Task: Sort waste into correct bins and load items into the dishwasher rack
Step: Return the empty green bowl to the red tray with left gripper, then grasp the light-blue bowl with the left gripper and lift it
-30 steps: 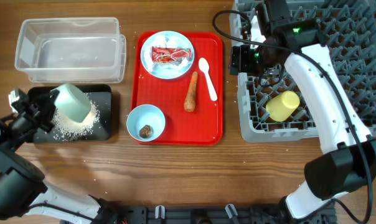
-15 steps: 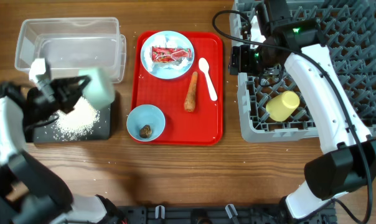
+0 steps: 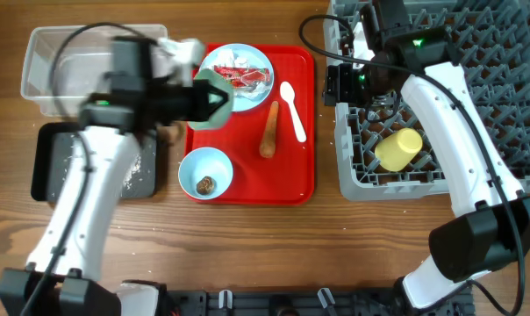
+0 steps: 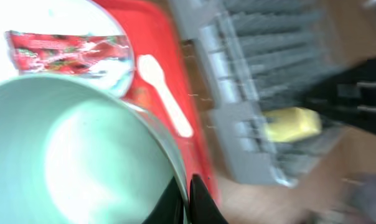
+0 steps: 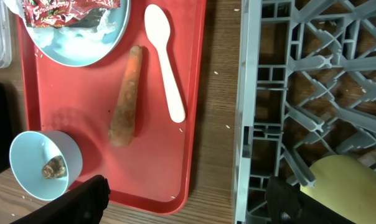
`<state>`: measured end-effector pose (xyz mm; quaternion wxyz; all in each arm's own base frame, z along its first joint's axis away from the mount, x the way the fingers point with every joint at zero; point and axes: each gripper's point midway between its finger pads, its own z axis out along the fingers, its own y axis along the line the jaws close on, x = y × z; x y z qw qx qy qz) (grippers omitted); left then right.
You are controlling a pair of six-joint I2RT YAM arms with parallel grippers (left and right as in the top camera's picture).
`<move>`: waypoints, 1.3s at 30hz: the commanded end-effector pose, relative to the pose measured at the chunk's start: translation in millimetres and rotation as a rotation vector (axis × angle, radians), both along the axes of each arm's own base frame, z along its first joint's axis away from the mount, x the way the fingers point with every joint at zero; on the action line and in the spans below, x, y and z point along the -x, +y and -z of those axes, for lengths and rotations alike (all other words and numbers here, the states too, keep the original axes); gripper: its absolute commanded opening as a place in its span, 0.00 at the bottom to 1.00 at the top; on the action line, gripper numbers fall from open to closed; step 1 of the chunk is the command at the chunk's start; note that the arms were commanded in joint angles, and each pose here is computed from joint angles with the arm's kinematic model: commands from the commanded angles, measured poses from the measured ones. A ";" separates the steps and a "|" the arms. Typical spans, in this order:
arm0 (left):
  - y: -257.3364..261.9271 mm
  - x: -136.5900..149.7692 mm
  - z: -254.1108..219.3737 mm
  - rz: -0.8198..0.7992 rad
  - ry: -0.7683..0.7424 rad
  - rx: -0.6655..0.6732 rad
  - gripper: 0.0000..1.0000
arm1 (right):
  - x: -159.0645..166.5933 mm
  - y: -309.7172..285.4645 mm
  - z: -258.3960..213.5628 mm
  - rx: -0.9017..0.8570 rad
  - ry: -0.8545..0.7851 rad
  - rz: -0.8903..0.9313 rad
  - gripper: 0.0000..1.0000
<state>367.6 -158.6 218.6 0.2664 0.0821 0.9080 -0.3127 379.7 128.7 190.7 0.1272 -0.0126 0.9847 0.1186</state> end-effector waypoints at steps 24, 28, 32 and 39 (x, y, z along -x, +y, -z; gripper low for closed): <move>-29.9 -5.7 171.6 -0.073 0.087 -0.758 0.32 | -4.9 -6.0 3.4 0.056 -0.018 -0.032 0.84; -28.7 -3.7 170.3 -0.069 0.095 -0.764 0.49 | -4.8 -6.1 3.4 0.056 -0.018 -0.032 0.84; -23.8 4.2 146.1 -0.077 0.137 -0.780 0.52 | -5.0 -6.1 3.4 0.056 -0.018 -0.032 0.84; -6.6 57.3 106.5 -0.194 0.361 -0.729 0.52 | -5.0 -6.1 3.4 0.056 -0.019 -0.032 0.84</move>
